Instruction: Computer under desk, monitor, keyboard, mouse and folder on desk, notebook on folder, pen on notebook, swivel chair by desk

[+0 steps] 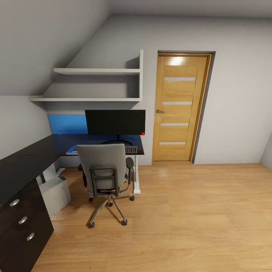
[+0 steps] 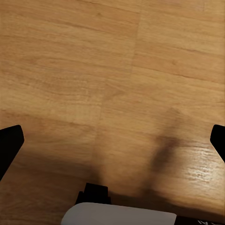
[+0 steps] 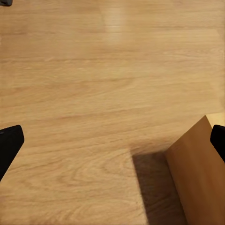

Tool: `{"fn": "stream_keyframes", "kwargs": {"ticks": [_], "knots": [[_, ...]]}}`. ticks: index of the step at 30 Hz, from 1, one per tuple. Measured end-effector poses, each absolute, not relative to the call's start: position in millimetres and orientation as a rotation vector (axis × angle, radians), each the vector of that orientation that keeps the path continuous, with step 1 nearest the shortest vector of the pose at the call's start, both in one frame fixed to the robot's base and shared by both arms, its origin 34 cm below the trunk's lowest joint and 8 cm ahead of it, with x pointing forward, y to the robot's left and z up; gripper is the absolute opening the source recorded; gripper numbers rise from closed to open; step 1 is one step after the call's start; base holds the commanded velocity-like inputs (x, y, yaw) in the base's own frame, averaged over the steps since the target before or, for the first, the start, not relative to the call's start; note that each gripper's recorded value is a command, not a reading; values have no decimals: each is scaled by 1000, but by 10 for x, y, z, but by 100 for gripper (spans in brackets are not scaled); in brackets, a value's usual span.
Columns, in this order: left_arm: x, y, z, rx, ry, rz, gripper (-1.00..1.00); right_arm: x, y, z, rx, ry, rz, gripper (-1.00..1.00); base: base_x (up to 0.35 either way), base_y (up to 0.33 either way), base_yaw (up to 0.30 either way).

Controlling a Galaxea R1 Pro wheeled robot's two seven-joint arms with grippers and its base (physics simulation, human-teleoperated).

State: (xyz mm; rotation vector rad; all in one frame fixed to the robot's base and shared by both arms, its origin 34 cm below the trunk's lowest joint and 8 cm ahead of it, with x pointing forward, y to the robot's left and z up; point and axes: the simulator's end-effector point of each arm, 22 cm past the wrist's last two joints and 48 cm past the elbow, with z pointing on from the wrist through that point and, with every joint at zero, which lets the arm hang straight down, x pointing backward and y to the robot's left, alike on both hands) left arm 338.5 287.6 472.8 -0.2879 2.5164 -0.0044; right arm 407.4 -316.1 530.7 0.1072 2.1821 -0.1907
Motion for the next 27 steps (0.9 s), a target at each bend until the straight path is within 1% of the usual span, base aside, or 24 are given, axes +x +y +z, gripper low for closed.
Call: {"fn": "stream_keyframes", "kwargs": {"ticks": [27], "knots": [[3386,2876,4729,-288,2516,-4,100,4072,-3162,5306,107,2182,-191,100,0,0,0]]}}
